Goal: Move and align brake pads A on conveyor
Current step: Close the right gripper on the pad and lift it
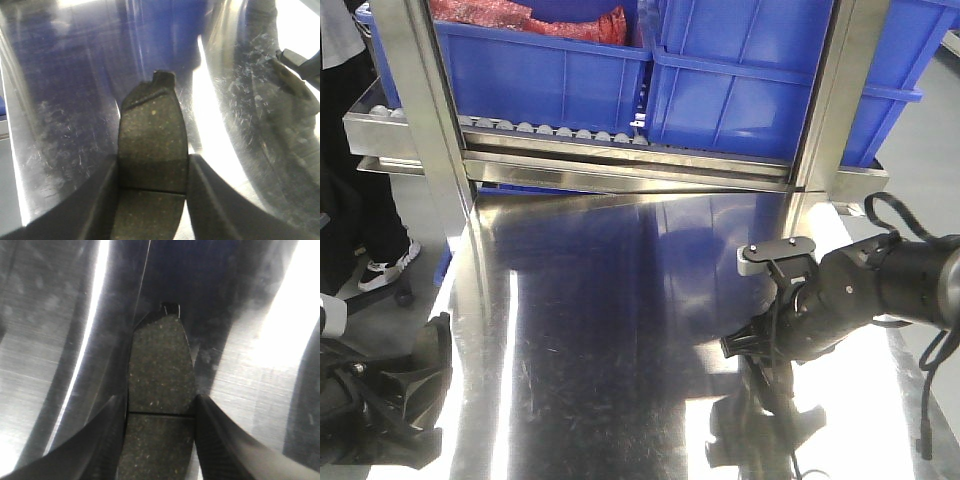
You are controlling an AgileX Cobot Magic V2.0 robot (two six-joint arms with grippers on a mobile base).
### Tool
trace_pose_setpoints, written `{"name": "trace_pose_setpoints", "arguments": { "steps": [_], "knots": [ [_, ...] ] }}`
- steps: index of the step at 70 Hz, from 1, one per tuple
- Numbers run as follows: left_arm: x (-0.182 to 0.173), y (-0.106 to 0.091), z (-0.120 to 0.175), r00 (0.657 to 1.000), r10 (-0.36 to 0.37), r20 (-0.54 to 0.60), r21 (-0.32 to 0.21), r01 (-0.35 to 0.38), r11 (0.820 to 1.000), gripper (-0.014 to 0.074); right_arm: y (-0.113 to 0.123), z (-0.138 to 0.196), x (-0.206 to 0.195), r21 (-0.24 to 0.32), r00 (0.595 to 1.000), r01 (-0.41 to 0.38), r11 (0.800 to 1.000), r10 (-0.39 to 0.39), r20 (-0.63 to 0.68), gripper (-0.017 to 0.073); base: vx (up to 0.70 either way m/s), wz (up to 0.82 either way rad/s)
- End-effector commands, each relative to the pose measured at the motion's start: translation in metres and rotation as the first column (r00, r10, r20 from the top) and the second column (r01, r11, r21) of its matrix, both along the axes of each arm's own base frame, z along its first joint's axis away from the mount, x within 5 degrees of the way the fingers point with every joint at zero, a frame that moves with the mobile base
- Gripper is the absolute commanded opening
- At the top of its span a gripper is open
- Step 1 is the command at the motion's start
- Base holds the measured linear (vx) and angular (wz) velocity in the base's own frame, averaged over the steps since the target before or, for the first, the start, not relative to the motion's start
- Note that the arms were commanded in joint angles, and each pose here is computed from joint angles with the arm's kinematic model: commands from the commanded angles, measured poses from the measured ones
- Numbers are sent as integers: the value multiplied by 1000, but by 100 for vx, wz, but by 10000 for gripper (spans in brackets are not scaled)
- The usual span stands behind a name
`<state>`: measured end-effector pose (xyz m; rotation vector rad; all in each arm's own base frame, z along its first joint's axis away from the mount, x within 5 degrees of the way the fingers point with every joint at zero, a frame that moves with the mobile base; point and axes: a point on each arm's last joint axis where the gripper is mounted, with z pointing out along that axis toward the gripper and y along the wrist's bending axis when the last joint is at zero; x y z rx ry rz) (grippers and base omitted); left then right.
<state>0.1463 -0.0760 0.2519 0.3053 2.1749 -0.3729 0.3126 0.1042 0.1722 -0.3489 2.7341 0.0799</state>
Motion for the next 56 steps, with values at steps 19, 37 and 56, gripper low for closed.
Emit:
{"name": "trace_pose_setpoints", "arguments": {
  "steps": [19, 37, 56],
  "knots": [
    [4, -4, 18, 994, -4, 112, -64, 11, 998, 101, -3, 51, -5, 48, 988, -6, 999, -2, 156, 38, 0, 0],
    [4, -4, 18, 994, -4, 112, -64, 11, 998, 101, -12, 96, -33, 69, 965, -29, 997, 10, 262, 38, 0, 0],
    [4, -4, 18, 994, -4, 112, -64, 11, 998, 101, -31, 99, -92, 102, 931, -43, 994, 3, 365, 38, 0, 0]
  ]
}}
